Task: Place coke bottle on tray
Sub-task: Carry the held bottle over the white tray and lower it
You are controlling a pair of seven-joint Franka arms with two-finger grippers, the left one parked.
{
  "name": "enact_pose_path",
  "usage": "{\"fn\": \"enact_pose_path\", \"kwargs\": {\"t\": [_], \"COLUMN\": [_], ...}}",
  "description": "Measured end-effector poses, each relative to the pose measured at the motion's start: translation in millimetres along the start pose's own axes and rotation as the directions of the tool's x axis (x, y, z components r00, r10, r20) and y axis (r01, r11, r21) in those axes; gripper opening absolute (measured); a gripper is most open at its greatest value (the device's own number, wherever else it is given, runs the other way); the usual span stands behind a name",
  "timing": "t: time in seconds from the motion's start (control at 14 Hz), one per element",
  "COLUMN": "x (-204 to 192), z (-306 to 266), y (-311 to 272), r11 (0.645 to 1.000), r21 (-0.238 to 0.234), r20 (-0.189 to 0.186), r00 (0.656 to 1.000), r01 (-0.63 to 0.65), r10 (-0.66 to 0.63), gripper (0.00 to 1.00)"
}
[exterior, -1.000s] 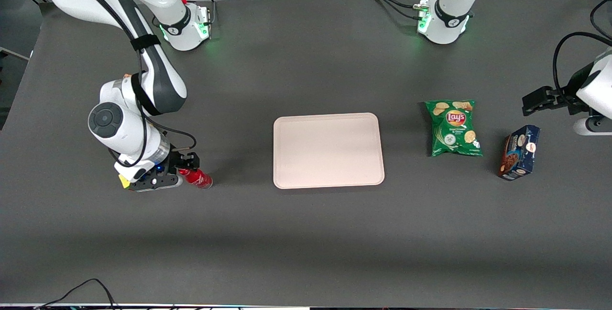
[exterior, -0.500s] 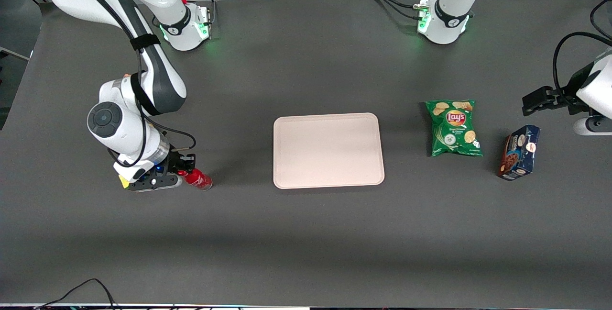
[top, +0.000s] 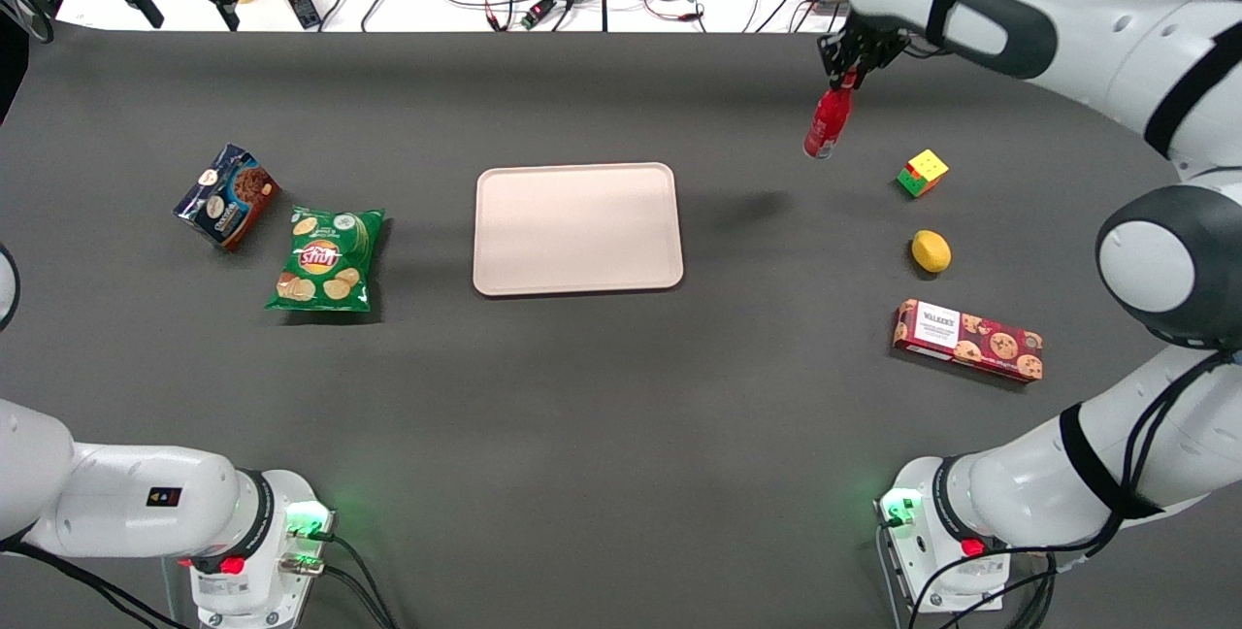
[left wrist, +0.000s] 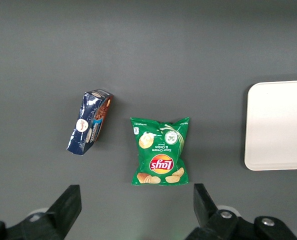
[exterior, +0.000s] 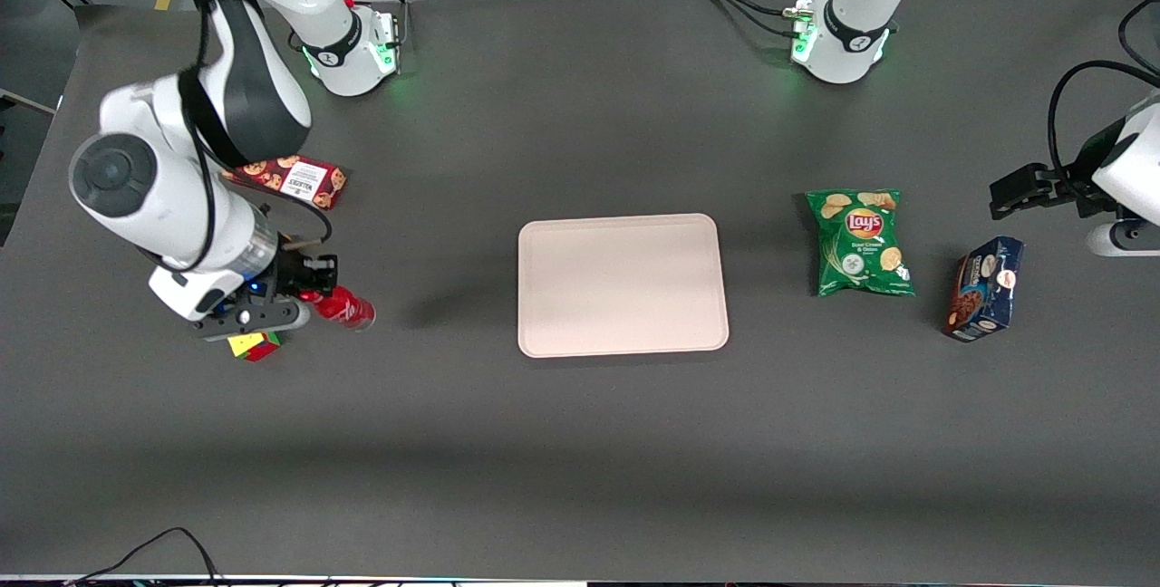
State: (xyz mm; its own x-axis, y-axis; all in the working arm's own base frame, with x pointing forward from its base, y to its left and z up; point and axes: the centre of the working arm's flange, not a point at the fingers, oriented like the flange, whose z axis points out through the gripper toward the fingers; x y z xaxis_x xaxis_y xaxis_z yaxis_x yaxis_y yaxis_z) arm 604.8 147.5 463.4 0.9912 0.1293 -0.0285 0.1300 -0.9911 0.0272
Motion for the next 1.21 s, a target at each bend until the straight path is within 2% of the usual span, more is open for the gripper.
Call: {"fn": "enact_pose_path", "kwargs": {"t": [0.21,0.43,0.57,0.93,1.21], "x": [-9.6,-20.2,-27.9,-31.0,-25.5], "z": [-49.1,-87.2,-96.1,-64.4,-8.8], "y": [-26.3,-82.2,-122.9,-226.3,-292.3], "r11": [1.0,0.998,0.995,0.986,0.981], "r21": [0.003,0.028,0.05,0.073,0.052], "r20": [0.014,-0.016,-0.023,0.016,-0.022], "r00": [1.0,0.999,0.996,0.988,0.981], "r01": [-0.007,-0.047,-0.083,-0.151,-0.189], "r10": [0.007,0.047,0.085,0.151,0.19], "gripper": [0.31,0.31,0.31,0.31,0.31]}}
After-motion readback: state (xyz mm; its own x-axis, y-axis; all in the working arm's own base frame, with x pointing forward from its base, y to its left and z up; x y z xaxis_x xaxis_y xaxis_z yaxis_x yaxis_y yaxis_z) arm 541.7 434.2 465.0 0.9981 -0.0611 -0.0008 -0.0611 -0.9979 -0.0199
